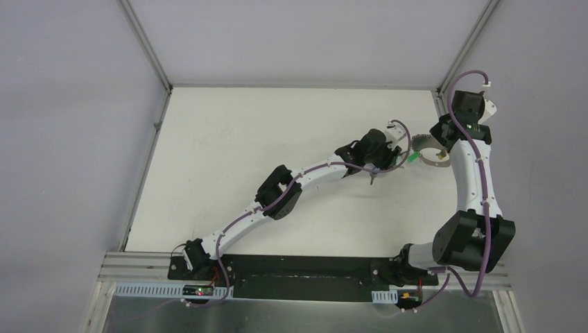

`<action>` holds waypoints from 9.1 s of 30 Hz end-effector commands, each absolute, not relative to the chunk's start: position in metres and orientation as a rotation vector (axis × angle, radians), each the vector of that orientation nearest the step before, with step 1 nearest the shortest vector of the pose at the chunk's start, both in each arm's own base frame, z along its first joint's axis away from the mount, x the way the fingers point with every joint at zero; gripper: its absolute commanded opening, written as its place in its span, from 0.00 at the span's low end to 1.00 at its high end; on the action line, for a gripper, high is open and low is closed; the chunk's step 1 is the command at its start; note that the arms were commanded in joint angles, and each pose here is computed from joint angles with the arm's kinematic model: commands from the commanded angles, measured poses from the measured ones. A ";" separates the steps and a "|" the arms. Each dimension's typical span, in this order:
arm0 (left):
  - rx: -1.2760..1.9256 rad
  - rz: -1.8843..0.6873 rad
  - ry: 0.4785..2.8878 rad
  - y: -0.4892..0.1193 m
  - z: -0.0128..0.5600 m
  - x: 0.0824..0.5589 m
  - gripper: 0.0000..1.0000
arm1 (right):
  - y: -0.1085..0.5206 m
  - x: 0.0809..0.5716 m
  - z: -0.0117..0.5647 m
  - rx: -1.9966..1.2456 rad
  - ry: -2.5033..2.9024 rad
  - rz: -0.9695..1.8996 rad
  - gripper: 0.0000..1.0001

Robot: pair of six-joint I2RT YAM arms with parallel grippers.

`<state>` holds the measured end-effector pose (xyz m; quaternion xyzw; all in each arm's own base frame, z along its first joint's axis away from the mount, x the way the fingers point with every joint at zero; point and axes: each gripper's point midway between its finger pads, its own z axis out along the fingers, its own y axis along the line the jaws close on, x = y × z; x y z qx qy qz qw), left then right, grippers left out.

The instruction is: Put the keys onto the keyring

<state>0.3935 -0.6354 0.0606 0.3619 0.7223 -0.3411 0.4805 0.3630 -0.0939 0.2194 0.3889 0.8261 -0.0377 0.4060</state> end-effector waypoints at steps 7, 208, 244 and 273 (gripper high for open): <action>0.838 -0.918 1.839 -0.640 0.065 0.379 0.39 | -0.098 0.374 0.250 0.984 1.993 -0.047 0.00; 1.194 -0.996 1.323 -0.320 0.286 0.120 0.00 | 0.275 0.099 0.233 -1.580 1.160 1.173 0.00; 1.348 -1.056 1.143 -0.341 0.281 0.102 0.00 | 0.275 0.099 0.232 -1.585 1.180 1.183 0.00; 1.440 -1.017 1.175 -0.330 0.255 0.085 0.00 | 0.276 0.101 0.229 -1.576 1.223 1.203 0.00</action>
